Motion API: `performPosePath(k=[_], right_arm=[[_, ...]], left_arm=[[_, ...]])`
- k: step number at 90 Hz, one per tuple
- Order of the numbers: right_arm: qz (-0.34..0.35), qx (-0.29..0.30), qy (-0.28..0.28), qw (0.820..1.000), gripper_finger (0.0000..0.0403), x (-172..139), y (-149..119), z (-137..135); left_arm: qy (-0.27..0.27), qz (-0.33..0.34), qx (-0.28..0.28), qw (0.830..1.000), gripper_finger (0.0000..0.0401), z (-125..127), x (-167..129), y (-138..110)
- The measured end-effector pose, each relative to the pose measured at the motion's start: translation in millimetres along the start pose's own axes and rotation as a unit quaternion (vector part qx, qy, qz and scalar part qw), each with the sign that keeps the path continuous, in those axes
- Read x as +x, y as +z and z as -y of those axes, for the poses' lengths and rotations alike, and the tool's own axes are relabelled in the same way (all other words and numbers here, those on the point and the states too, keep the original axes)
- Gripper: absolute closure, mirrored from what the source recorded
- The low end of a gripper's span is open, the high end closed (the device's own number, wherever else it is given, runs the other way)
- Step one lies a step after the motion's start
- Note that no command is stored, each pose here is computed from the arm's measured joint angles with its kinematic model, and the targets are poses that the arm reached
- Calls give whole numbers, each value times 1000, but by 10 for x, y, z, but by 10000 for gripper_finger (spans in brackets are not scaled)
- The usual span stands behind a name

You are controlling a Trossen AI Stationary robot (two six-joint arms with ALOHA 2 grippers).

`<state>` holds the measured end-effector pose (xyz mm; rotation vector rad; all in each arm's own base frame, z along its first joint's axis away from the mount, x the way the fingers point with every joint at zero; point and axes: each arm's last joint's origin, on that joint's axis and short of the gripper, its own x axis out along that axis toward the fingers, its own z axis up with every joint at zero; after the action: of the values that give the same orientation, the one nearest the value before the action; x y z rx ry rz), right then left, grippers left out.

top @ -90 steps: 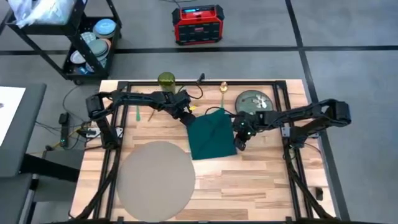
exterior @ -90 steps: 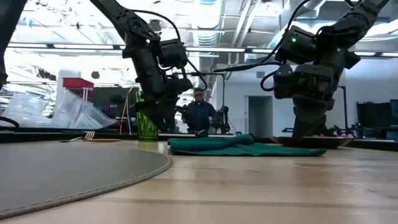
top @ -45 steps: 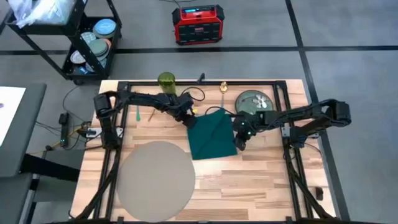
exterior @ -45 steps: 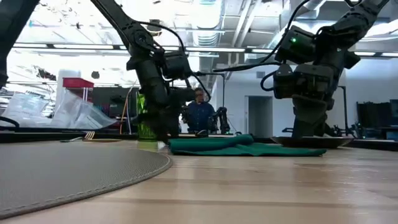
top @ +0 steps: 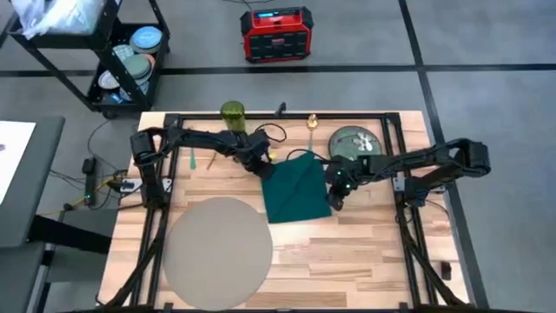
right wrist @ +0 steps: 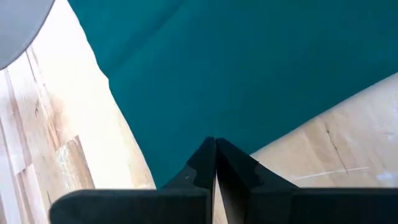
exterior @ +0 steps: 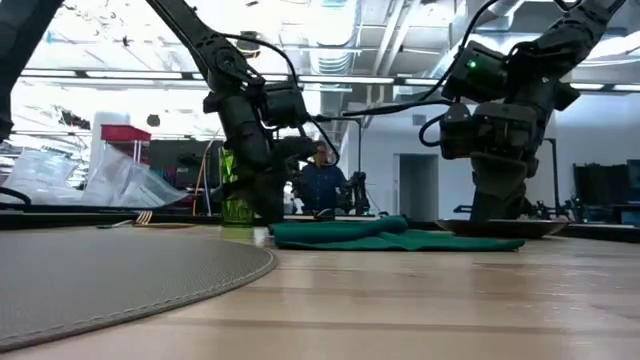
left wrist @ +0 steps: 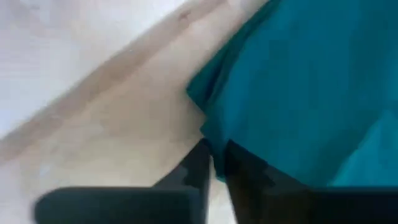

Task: Set table place
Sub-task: Fold the green napkin

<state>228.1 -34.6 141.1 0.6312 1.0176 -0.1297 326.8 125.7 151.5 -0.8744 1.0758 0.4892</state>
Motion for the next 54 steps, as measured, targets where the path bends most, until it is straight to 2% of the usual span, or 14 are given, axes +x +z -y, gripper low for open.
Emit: performPosePath(k=[23,54], right_arm=[[-1,0,0,1000,403,0,-2,1],[-3,2,1,1000,403,2,-7,-6]], left_arm=[[-18,10,-34,999,400,108,-56,55],[-102,52,-34,993,401,616,-211,138]])
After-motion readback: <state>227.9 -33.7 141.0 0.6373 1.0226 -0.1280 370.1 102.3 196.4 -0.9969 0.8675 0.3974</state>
